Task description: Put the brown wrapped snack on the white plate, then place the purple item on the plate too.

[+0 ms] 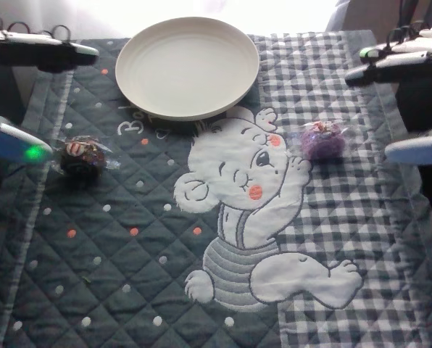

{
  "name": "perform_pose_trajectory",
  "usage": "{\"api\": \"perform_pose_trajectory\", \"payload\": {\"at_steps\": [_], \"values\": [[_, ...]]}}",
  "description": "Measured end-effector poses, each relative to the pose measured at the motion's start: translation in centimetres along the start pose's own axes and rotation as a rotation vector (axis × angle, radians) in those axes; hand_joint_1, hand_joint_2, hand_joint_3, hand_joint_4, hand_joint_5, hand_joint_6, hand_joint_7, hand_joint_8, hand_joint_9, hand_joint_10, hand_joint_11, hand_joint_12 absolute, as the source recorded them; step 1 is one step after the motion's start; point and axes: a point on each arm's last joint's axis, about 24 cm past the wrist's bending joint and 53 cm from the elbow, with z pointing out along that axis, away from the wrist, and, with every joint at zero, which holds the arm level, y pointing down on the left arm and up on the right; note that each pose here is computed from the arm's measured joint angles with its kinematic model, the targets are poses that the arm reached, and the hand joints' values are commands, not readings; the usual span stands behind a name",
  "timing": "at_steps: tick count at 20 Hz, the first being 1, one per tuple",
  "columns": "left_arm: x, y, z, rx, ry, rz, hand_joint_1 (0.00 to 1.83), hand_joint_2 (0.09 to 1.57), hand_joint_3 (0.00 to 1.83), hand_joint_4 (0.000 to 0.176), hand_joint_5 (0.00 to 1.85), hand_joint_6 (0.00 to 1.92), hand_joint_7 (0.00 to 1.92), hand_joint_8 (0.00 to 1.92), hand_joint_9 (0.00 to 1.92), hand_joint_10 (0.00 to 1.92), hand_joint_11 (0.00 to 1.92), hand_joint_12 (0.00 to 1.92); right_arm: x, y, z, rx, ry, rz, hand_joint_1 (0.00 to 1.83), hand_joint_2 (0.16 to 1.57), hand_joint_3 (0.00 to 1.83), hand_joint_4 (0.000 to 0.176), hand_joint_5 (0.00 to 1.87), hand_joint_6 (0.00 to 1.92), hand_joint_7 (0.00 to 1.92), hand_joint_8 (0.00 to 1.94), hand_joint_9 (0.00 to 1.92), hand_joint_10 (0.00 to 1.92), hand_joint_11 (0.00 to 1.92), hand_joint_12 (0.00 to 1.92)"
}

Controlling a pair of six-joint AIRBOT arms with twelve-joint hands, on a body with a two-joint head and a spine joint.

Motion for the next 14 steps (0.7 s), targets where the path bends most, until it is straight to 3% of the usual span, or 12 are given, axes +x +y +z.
{"api": "perform_pose_trajectory", "payload": {"at_steps": [1,3,5,6,8,9,11,13,14], "values": [[0.5,0.0,0.6,-0.002,0.018,0.004,0.83,0.87,0.00,0.156,0.35,0.00,0.44,0.00,0.40,0.01,0.00,0.48,0.0,0.0,0.0,0.001,0.000,0.000,0.69,1.08,0.00,0.130,0.43,0.00,0.22,0.00,0.22,0.00,0.00,0.67],[1.7,0.0,1.2,-0.011,0.057,0.034,0.80,0.87,0.00,0.157,0.35,0.00,0.46,0.00,0.42,0.01,0.00,0.44,0.0,0.0,0.0,0.000,0.000,0.003,0.70,1.08,0.00,0.136,0.43,0.00,0.22,0.00,0.23,0.00,0.00,0.70],[2.0,0.6,1.3,-0.037,0.071,0.056,0.83,0.85,0.00,0.152,0.37,0.00,0.49,0.00,0.45,0.01,0.00,0.52,0.0,-0.1,0.0,0.003,0.000,0.003,0.69,1.07,0.00,0.119,0.43,0.00,0.24,0.00,0.23,0.00,0.00,0.72],[1.9,0.9,1.5,-0.047,0.073,0.070,0.80,0.87,0.00,0.148,0.38,0.00,0.51,0.01,0.48,0.01,0.00,0.59,0.0,-0.1,0.0,0.004,0.000,0.004,0.66,1.07,0.00,0.130,0.43,0.00,0.23,0.00,0.23,0.00,0.00,0.73],[2.0,1.6,1.9,-0.078,0.082,0.105,0.77,0.90,0.01,0.141,0.39,0.00,0.56,0.01,0.52,0.01,0.00,0.63,0.0,-0.1,0.0,0.002,0.000,0.004,0.69,1.08,0.00,0.111,0.43,0.00,0.22,0.00,0.21,0.00,0.00,0.66],[2.2,1.8,2.2,-0.089,0.091,0.126,0.79,0.89,0.00,0.134,0.42,0.00,0.64,0.01,0.58,0.02,0.00,0.83,0.1,-0.1,0.0,0.002,0.001,0.005,0.69,1.07,0.00,0.129,0.43,0.00,0.23,0.00,0.22,0.01,0.00,0.69],[2.5,1.5,2.9,-0.089,0.104,0.153,0.84,0.85,0.00,0.116,0.50,0.00,0.78,0.02,0.70,0.03,0.00,1.04,0.1,-0.1,0.0,0.002,0.001,0.005,0.67,1.07,0.00,0.133,0.42,0.00,0.24,0.00,0.23,0.00,0.00,0.74],[3.3,1.4,3.5,-0.082,0.126,0.157,0.86,0.85,0.00,0.098,0.54,0.00,0.84,0.01,0.76,0.03,0.00,1.11,0.0,-0.1,0.0,0.003,0.000,0.005,0.67,1.07,0.00,0.141,0.42,0.00,0.24,0.00,0.23,0.00,0.00,0.73],[3.6,1.4,3.9,-0.084,0.140,0.174,0.88,0.86,0.00,0.077,0.63,0.01,0.95,0.05,0.83,0.05,0.05,1.16,0.0,-0.1,0.0,0.003,0.001,0.005,0.67,1.07,0.00,0.152,0.41,0.00,0.23,0.00,0.22,0.00,0.00,0.73]]}}
